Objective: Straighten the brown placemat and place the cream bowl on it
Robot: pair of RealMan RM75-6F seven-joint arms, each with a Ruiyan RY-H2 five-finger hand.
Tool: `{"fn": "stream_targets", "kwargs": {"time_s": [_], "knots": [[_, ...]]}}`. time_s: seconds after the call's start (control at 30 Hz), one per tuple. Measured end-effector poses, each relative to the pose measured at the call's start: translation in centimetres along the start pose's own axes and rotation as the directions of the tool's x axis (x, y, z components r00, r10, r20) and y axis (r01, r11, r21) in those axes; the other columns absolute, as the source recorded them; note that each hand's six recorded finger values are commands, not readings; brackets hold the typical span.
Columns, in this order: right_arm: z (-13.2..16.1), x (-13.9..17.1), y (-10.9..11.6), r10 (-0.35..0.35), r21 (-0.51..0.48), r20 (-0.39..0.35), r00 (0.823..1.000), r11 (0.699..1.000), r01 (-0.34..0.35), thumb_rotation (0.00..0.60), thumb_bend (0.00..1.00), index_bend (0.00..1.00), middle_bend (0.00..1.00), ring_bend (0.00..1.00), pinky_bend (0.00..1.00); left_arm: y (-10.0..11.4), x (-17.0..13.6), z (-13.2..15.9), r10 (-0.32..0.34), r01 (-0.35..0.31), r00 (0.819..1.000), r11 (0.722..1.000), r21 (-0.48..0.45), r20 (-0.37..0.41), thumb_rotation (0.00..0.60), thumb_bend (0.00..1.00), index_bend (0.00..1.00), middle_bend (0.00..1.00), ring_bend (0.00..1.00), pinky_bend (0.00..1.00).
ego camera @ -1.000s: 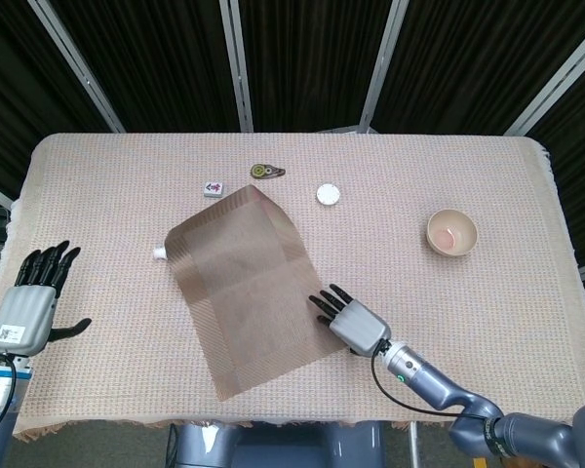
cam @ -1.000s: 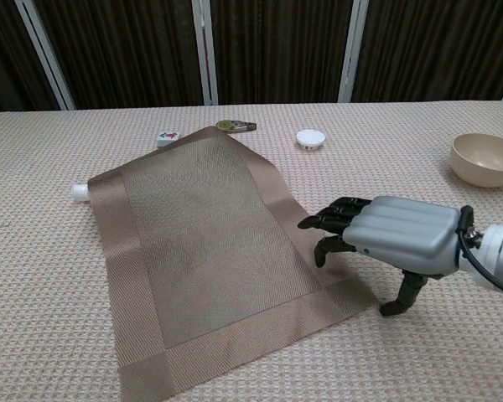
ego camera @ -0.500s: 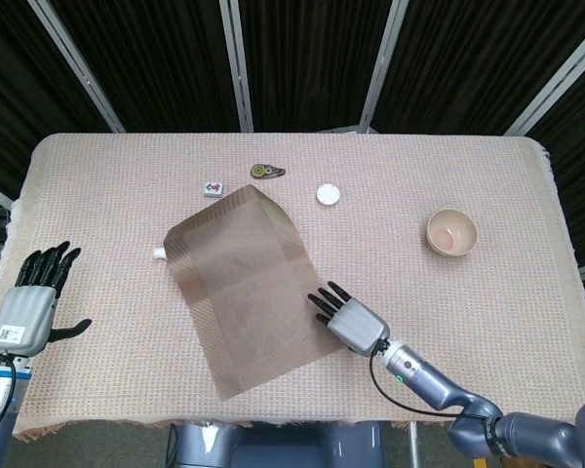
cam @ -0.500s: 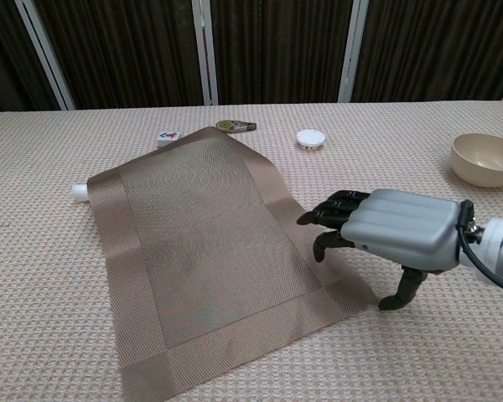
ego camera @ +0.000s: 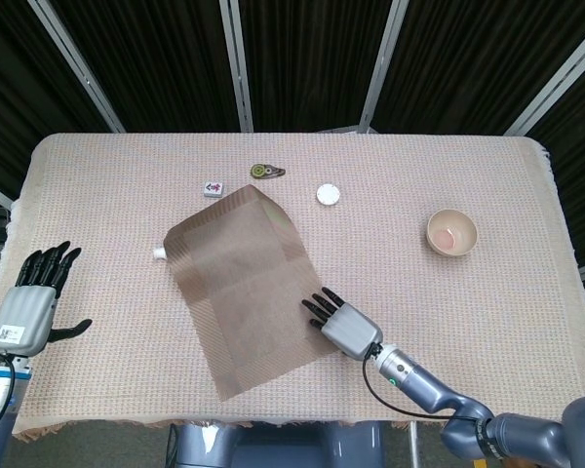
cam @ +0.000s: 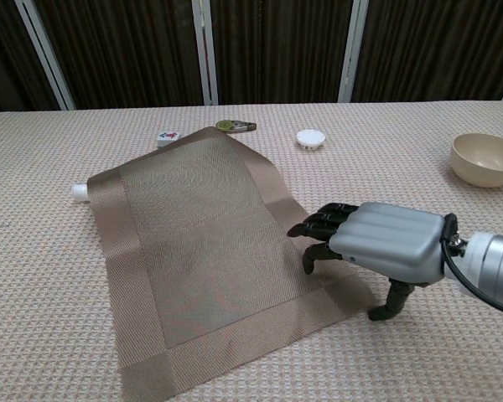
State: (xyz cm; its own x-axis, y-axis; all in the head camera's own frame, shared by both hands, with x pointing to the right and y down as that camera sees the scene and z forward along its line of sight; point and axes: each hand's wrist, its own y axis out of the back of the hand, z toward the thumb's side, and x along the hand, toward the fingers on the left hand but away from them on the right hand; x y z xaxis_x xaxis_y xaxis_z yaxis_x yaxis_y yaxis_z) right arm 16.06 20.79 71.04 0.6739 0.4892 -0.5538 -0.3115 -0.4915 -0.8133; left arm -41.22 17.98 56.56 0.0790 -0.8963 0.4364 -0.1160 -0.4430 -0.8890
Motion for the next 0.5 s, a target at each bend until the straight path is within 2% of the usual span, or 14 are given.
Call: {"fn": "stream_targets", "kwargs": {"time_s": [0.2, 0.5], "knots": [[0.2, -0.6, 0.7, -0.031, -0.002, 0.0, 1.0, 1.0, 0.031, 0.6, 0.04, 0.29, 0.03, 0.0, 0.0, 0.1, 0.0, -0.1, 0.001, -0.001, 1.0, 1.0, -0.001, -0.001, 0.6, 0.0, 0.0, 0.0, 0.0, 0.0], [0.3, -1.1, 1.7, -0.064, 0.003, -0.002, 0.998, 0.998, 0.064, 0.6, 0.15, 0.3, 0.04, 0.0, 0.0, -0.1, 0.0, 0.0, -0.005, 0.005, 1.0, 1.0, -0.003, 0.002, 0.6, 0.0, 0.0, 0.0, 0.0, 0.0]]}}
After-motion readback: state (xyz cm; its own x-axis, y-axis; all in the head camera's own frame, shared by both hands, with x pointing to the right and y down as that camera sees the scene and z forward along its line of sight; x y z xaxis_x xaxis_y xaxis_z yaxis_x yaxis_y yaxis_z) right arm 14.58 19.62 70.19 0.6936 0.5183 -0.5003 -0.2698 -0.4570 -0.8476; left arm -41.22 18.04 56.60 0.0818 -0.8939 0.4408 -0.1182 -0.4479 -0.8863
